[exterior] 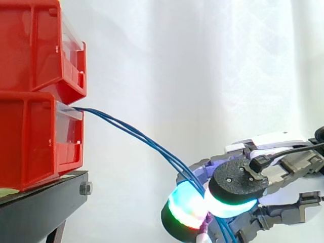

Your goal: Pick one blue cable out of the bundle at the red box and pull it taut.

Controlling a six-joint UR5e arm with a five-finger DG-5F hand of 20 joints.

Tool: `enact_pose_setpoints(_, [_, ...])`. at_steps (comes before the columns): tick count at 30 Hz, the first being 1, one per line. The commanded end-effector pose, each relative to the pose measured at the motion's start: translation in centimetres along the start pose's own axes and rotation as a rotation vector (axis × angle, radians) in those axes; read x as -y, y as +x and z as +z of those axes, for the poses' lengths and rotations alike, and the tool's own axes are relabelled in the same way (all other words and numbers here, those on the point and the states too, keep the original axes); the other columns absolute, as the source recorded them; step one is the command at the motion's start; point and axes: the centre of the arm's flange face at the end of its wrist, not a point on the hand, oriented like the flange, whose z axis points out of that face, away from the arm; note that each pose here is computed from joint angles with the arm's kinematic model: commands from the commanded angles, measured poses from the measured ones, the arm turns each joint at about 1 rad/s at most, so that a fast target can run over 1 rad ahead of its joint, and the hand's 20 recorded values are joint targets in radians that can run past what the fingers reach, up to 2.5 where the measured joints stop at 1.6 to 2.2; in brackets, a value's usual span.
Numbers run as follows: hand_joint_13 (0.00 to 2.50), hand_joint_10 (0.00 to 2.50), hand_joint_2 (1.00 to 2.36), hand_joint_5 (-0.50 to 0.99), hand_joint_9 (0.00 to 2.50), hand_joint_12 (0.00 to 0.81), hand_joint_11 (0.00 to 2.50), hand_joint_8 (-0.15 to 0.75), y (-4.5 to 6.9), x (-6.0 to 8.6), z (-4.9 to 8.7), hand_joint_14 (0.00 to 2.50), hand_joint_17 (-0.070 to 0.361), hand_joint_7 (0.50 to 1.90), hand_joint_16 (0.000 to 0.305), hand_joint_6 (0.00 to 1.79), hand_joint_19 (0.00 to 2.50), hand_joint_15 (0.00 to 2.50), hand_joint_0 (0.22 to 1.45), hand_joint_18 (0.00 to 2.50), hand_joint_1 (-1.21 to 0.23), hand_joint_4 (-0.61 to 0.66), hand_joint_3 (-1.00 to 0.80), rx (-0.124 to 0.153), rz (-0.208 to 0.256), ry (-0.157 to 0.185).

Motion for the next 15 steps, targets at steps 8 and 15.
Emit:
enact_pose_setpoints(8, [0.79, 0.01, 1.00, -0.17, 0.89, 0.358, 0.65, 0.272, -0.8, -2.0, -0.6, 0.01, 0.099, 0.93, 0.044, 0.93, 0.30, 0.34, 0.77, 0.74, -0.90, -0.13, -0.50, 0.005, -0.005, -0.012])
enact_pose_setpoints(15, [0.76, 0.01, 1.00, -0.15, 0.89, 0.381, 0.64, 0.282, -1.2, -1.8, -1.5, 0.01, 0.109, 0.98, 0.048, 0.89, 0.34, 0.36, 0.52, 0.68, -0.79, 0.06, -0.50, -0.016, -0.019, 0.044])
